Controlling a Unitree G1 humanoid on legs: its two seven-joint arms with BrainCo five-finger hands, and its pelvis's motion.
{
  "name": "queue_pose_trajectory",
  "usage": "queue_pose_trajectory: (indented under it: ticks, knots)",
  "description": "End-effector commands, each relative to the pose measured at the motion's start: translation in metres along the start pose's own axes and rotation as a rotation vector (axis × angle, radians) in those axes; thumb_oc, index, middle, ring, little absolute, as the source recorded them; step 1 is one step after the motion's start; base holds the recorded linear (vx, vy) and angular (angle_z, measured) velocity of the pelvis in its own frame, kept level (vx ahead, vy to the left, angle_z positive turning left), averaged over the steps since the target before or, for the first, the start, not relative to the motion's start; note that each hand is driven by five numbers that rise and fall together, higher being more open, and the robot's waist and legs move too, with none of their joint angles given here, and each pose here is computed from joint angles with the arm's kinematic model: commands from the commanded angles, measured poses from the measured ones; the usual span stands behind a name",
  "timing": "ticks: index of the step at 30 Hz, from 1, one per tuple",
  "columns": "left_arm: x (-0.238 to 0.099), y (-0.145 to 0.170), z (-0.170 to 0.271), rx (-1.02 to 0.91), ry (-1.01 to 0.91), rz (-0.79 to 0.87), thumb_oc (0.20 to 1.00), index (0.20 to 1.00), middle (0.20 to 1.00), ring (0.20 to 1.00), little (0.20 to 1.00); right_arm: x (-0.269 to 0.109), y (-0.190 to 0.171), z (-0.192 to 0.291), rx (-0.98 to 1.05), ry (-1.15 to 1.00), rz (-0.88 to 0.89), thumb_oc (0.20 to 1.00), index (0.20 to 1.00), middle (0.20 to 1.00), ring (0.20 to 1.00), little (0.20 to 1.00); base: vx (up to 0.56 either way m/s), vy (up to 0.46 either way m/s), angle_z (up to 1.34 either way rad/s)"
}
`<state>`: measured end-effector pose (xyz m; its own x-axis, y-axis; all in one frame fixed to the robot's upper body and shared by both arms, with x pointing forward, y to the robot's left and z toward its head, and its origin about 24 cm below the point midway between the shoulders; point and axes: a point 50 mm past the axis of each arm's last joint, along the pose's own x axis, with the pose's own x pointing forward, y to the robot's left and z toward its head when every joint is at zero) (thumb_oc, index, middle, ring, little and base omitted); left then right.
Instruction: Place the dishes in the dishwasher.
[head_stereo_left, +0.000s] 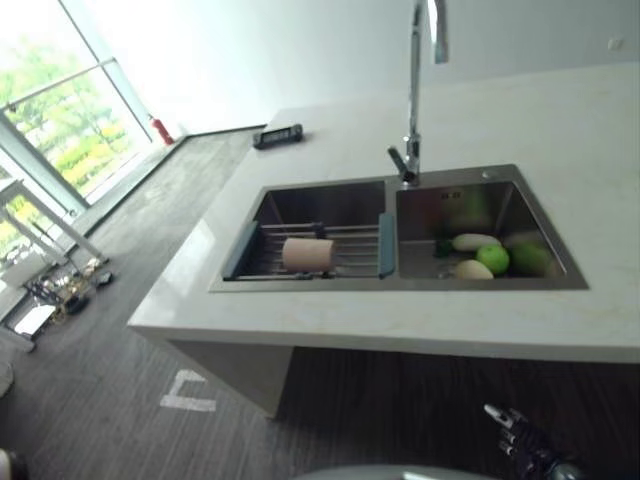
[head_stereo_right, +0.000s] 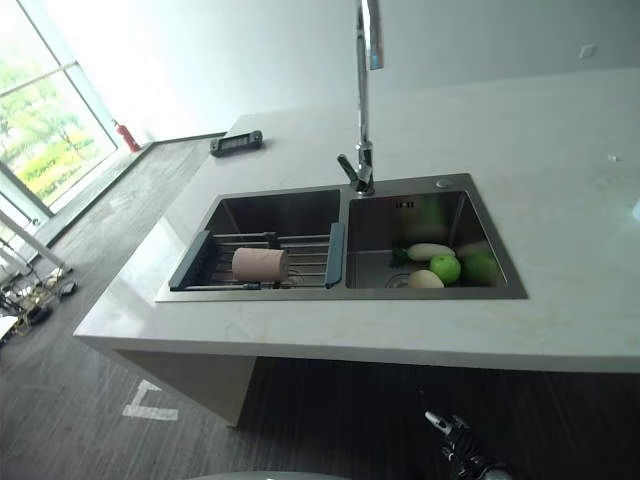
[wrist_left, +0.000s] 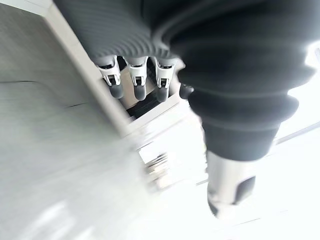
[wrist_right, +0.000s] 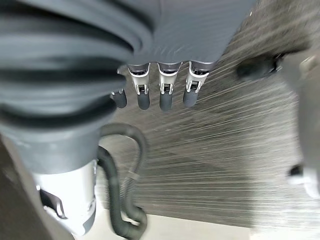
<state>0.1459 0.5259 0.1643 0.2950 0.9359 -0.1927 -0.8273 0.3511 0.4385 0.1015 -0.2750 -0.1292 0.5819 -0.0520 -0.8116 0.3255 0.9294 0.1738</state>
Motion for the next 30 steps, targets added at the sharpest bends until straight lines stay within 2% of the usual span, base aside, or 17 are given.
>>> queue_pose_trajectory:
  ticks: [1,6,9,12,15,16,18,22,24,30]
  knots:
    - [-0.015,0.000,0.078,0.041,-0.368,0.073,1.000,1.000,1.000,1.000,1.000,0.014,0.033,0.010,0.111,-0.074,0.064,1.000,1.000,1.000,1.000,1.000,0.01,-0.054,0.10]
    - [-0.056,-0.022,0.152,0.043,-0.723,-0.002,1.000,1.000,1.000,1.000,1.000,0.010,0.031,-0.003,0.139,-0.061,0.059,1.000,1.000,1.000,1.000,1.000,0.02,-0.027,-0.01]
    - [-0.084,-0.049,0.183,0.032,-0.886,-0.169,1.000,1.000,1.000,1.000,1.000,0.008,0.030,-0.009,0.129,-0.042,0.058,1.000,1.000,1.000,1.000,1.000,0.06,-0.036,-0.04]
    - [-0.123,-0.092,0.203,0.133,-1.062,-0.378,1.000,1.000,1.000,1.000,1.000,0.006,0.029,-0.017,0.123,-0.018,0.053,1.000,1.000,1.000,1.000,1.000,0.09,-0.044,-0.13]
    - [-0.151,-0.126,0.207,0.232,-1.156,-0.529,1.000,1.000,1.000,1.000,1.000,0.005,0.027,-0.024,0.121,0.007,0.045,1.000,1.000,1.000,1.000,1.000,0.07,-0.048,-0.22]
    - [-0.164,-0.146,0.204,0.315,-1.184,-0.594,1.000,1.000,1.000,1.000,1.000,0.003,0.025,-0.029,0.100,0.028,0.039,1.000,1.000,1.000,1.000,1.000,0.06,-0.046,-0.38]
    - [-0.176,-0.162,0.201,0.379,-1.196,-0.659,1.000,1.000,1.000,1.000,1.000,0.001,0.022,-0.029,0.088,0.029,0.030,1.000,1.000,1.000,1.000,1.000,-0.01,-0.015,-0.51]
    - [-0.191,-0.179,0.195,0.487,-1.246,-0.680,1.000,1.000,1.000,1.000,1.000,0.002,0.021,-0.019,0.074,0.010,0.037,1.000,1.000,1.000,1.000,1.000,-0.07,0.021,-0.24]
    - [-0.194,-0.192,0.181,0.625,-1.215,-0.732,1.000,1.000,1.000,1.000,1.000,0.002,0.020,-0.012,0.067,-0.016,0.043,1.000,1.000,1.000,1.000,1.000,-0.02,0.057,-0.12]
    - [-0.188,-0.197,0.162,0.770,-1.168,-0.788,1.000,1.000,1.000,1.000,1.000,0.000,0.021,-0.003,0.039,-0.046,0.067,1.000,1.000,1.000,1.000,1.000,0.00,0.066,0.01]
